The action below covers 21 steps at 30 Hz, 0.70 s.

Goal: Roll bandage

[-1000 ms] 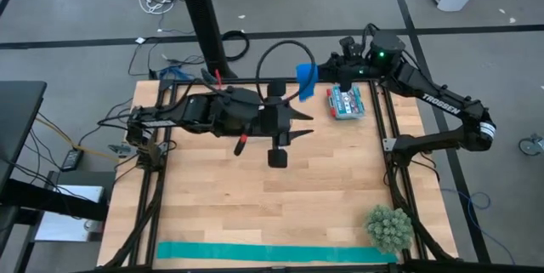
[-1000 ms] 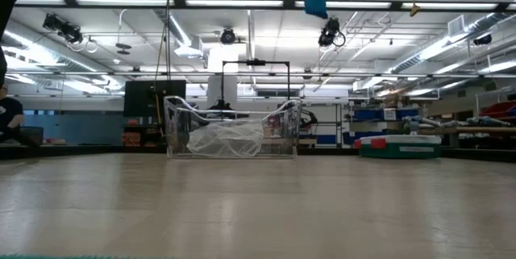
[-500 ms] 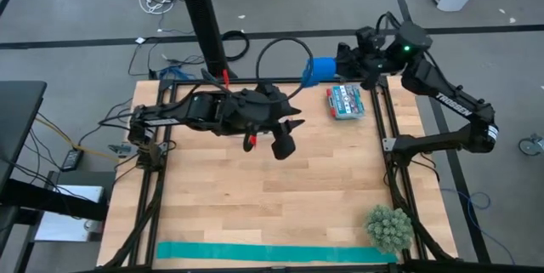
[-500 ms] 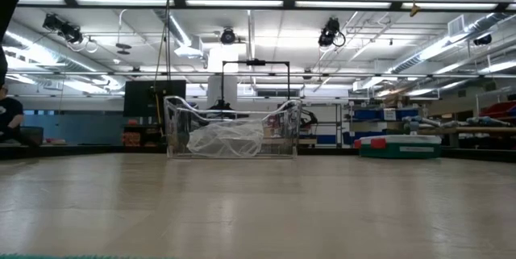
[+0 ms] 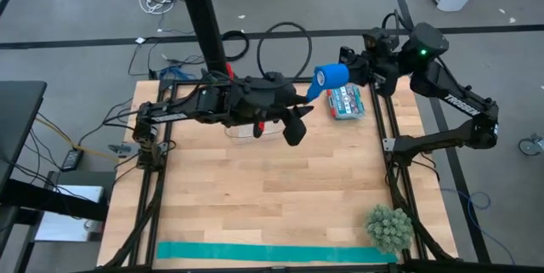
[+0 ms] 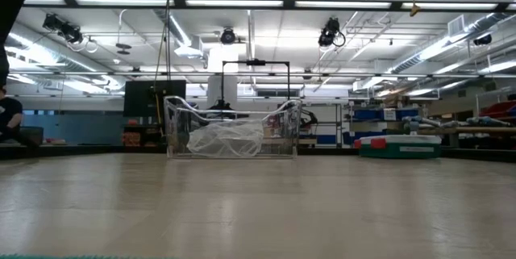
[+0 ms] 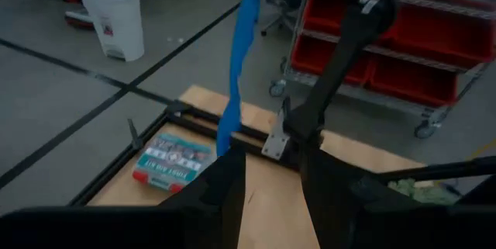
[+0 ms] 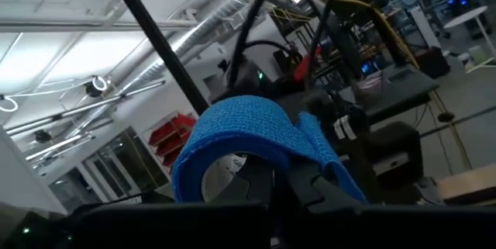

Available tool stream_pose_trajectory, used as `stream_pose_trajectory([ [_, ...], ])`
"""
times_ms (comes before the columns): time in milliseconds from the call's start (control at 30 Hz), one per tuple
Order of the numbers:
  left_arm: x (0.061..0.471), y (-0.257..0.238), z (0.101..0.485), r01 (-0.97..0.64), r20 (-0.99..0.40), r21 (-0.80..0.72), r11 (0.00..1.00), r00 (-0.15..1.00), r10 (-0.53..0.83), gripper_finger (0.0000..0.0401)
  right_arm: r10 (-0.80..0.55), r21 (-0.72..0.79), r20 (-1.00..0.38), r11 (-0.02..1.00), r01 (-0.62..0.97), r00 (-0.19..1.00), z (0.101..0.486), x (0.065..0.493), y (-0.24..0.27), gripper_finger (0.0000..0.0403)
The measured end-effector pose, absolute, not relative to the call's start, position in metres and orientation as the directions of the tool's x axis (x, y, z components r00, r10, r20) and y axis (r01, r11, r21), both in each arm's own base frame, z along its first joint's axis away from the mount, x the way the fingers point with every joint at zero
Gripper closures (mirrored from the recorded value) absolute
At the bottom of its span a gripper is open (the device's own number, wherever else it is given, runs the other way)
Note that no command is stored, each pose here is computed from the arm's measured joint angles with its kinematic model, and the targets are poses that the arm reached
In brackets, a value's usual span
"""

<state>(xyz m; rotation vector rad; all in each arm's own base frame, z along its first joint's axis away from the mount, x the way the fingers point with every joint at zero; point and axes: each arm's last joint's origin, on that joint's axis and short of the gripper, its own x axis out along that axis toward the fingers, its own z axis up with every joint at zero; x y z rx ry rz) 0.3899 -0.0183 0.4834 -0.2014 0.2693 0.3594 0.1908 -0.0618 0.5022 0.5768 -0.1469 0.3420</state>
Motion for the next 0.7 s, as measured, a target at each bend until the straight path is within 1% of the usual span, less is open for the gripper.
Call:
stream_pose_trajectory([
  [300, 0.389, -0.014, 0.481, -0.385, -0.317, -0.121, 0.915, 0.888, 0.332, 0.0268, 0.294, 0.525, 0.226, 0.766, -0.371, 0.929, 0.501, 0.195, -0.052, 0.0403],
  [600, 0.38, -0.013, 0.479, -0.4, -0.381, -0.109, 0.91, 0.862, 0.333, 0.0269, 0.288, 0.557, 0.175, 0.76, -0.335, 0.942, 0.496, 0.194, -0.052, 0.0403],
  [700, 0.376, -0.014, 0.476, -0.382, -0.423, -0.107, 0.918, 0.853, 0.306, 0.0269, 0.286, 0.562, 0.156, 0.761, -0.323, 0.945, 0.494, 0.195, -0.053, 0.0403],
])
